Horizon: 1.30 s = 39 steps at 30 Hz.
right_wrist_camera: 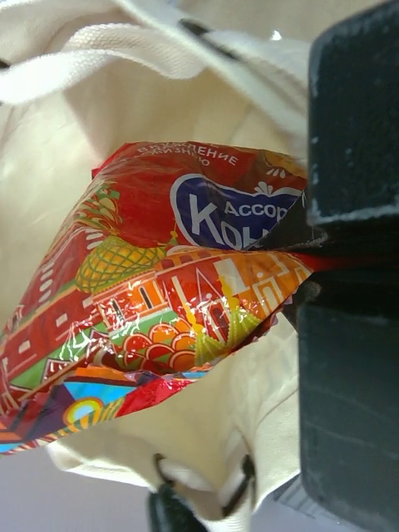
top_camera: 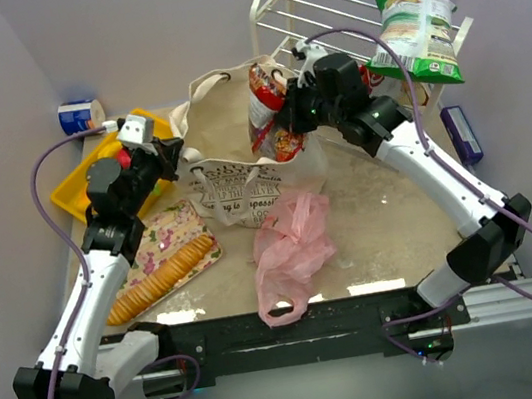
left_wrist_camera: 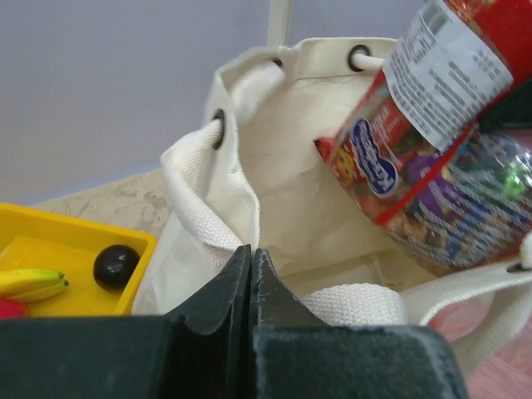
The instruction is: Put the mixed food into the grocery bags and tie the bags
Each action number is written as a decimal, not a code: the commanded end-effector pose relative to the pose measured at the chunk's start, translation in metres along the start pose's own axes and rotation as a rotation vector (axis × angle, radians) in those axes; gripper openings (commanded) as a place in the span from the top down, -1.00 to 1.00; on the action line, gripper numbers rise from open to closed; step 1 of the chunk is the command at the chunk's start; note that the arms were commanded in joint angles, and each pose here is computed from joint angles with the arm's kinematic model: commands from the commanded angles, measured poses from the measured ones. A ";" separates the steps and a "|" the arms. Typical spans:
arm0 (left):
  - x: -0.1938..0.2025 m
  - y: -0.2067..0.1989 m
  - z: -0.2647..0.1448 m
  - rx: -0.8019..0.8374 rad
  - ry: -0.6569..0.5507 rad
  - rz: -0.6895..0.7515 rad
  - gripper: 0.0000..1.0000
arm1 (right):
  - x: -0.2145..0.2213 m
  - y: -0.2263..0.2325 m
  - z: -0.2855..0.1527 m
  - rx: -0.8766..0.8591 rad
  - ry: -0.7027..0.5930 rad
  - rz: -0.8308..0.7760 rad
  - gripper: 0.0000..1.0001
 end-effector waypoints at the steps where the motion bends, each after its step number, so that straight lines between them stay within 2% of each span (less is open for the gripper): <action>1: 0.006 0.020 0.005 -0.112 0.032 0.025 1.00 | -0.025 0.040 -0.042 -0.076 -0.141 0.032 1.00; 6: 0.003 0.015 0.006 -0.086 0.019 0.014 1.00 | -0.018 0.040 -0.044 -0.068 -0.138 0.059 1.00; 13: -0.011 -0.005 0.002 0.030 -0.069 0.022 1.00 | 0.003 0.010 0.000 0.081 -0.074 0.007 1.00; 16: -0.010 -0.012 0.003 0.078 -0.070 0.021 1.00 | 0.025 -0.004 0.027 0.166 -0.021 -0.039 1.00; 18: -0.006 -0.011 0.003 0.072 -0.064 0.025 1.00 | 0.053 -0.031 0.053 0.281 0.031 -0.106 1.00; 21: 0.006 -0.010 0.010 0.075 -0.045 0.014 1.00 | 0.112 -0.067 0.090 0.374 0.223 -0.146 1.00; 24: 0.005 -0.012 0.011 0.085 -0.037 0.012 1.00 | 0.148 -0.088 0.098 0.451 0.288 -0.178 1.00; 30: 0.007 -0.004 0.007 0.028 -0.037 0.020 1.00 | 0.160 -0.105 0.084 0.525 0.286 -0.205 1.00; 35: -0.002 -0.003 0.003 0.010 -0.070 0.019 1.00 | 0.145 -0.098 0.061 0.509 0.260 -0.220 0.07; 37: -0.007 -0.008 0.007 0.052 -0.084 0.019 1.00 | 0.130 -0.081 0.053 0.447 0.241 -0.220 -0.10; 38: -0.009 -0.009 0.009 0.062 -0.084 0.009 1.00 | 0.130 -0.073 0.049 0.400 0.269 -0.233 -0.27; 39: -0.010 -0.009 0.011 0.064 -0.077 0.002 1.00 | 0.116 -0.059 0.046 0.357 0.247 -0.237 -0.51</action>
Point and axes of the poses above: each gripper's point midway between its finger pads, its own z axis out along the fingers, its own y axis along the line the jaws close on, x = y × z, the point moved 2 cm from there along -z, back along the fingers, and after that the axes turned 10 degrees about z, right-handed, at the moved point
